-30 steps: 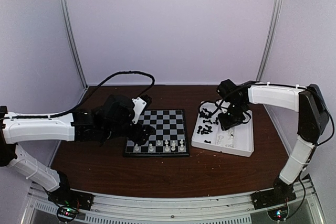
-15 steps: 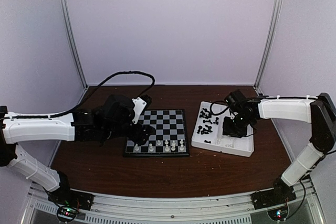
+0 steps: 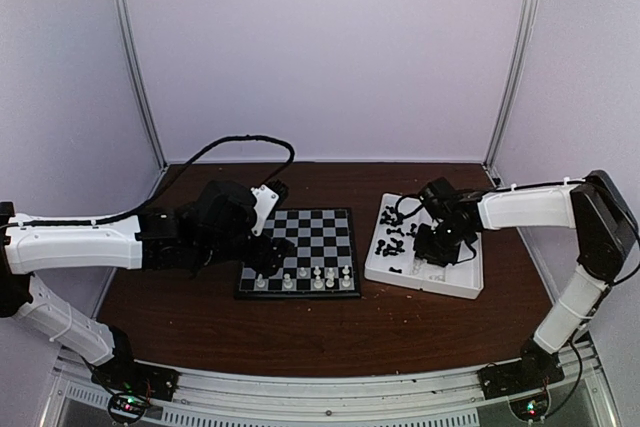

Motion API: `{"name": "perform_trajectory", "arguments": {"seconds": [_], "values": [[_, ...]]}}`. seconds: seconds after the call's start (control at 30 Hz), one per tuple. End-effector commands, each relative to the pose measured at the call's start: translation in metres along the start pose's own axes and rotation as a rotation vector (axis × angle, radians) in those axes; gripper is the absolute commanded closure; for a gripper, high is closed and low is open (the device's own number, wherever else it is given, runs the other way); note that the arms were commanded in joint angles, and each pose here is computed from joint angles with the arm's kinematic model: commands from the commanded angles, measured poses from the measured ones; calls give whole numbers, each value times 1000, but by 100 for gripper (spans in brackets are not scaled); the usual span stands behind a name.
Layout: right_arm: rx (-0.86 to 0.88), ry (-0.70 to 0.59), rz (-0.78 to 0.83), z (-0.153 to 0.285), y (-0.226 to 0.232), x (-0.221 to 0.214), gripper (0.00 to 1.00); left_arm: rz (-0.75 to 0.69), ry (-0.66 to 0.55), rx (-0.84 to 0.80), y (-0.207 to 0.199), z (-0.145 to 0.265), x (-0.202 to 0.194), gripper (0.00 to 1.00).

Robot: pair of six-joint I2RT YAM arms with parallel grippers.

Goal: Set up the chess pieces on the board
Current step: Pick up the chess piece from the storage box.

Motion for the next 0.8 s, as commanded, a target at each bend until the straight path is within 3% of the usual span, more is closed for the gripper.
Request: {"name": "perform_trajectory", "arguments": {"seconds": [0.0, 0.3, 0.43, 0.77], "values": [[27, -4, -31, -9, 4, -6, 68, 5, -24, 26, 6, 3, 6, 2], [-33, 12, -8, -35, 3, -8, 69, 8, -20, 23, 7, 4, 5, 2], [-24, 17, -10, -38, 0, -11, 78, 8, -18, 24, 7, 5, 3, 2], [15, -59, 19, 12, 5, 2, 81, 17, -14, 7, 4, 3, 0, 2]]}}
Point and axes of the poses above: each gripper's point midway between its finger pads, its own z axis back along the fingers, its own y axis along the line the jaws close on, x = y × z, the point moved 7 cm from there along z, back along the fingers, and after that the axes turned 13 degrees about -z, right-handed, at the moved point
